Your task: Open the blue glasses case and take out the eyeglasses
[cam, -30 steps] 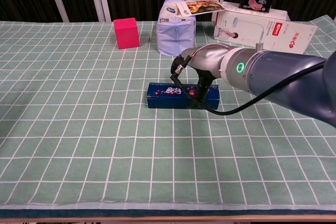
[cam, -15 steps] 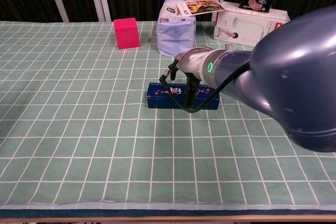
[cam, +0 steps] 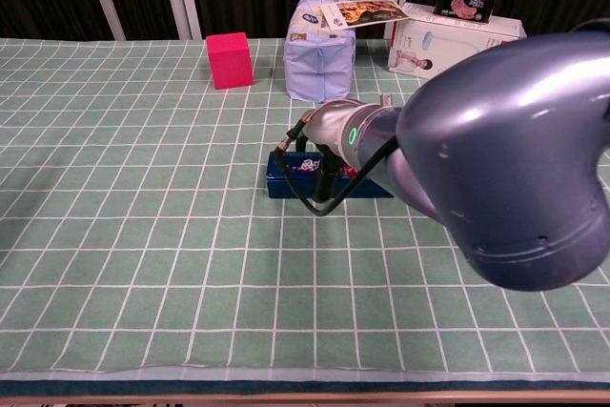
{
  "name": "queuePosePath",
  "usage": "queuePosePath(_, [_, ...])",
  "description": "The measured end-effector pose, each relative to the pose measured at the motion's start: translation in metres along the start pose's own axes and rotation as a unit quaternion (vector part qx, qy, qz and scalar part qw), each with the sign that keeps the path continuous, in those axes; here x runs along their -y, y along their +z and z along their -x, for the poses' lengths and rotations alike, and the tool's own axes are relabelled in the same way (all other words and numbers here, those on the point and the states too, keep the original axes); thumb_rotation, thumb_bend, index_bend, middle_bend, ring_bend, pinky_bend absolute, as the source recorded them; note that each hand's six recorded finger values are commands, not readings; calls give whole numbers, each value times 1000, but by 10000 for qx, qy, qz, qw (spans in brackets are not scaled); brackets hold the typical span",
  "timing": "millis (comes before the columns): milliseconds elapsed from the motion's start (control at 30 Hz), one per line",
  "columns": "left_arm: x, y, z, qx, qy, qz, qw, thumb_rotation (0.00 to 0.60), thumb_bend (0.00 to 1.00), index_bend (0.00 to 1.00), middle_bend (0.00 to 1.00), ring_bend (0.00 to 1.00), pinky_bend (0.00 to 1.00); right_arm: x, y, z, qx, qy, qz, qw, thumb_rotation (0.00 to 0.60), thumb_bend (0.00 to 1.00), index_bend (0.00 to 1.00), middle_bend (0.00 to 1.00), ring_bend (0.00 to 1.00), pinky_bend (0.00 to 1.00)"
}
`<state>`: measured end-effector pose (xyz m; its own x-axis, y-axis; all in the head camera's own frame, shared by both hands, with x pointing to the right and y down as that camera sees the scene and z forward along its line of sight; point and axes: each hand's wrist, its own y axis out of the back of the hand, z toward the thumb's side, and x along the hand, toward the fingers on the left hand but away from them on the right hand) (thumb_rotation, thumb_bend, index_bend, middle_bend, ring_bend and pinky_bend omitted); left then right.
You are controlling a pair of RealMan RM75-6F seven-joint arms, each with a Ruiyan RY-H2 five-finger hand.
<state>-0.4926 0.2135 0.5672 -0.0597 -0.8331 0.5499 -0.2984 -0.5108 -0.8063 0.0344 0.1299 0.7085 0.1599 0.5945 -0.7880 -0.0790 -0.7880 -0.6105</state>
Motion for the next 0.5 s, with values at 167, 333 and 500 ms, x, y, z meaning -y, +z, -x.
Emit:
queuePosePath(167, [0, 0, 0, 4, -3, 7, 10000, 600, 0, 0, 0, 0, 0, -1, 3, -2, -27, -16, 21, 10000, 600, 469, 212, 0, 0, 237])
queuePosePath(333, [0, 0, 0, 3, 4, 27, 10000, 600, 0, 0, 0, 0, 0, 1, 3, -3, -14, -7, -4, 10000, 600, 505, 213, 0, 0, 237])
queuePosePath(500, [0, 0, 0, 7, 1, 28, 10000, 600, 0, 0, 0, 0, 0, 1, 4, -4, -25, -2, 18, 10000, 600, 521, 216, 0, 0, 237])
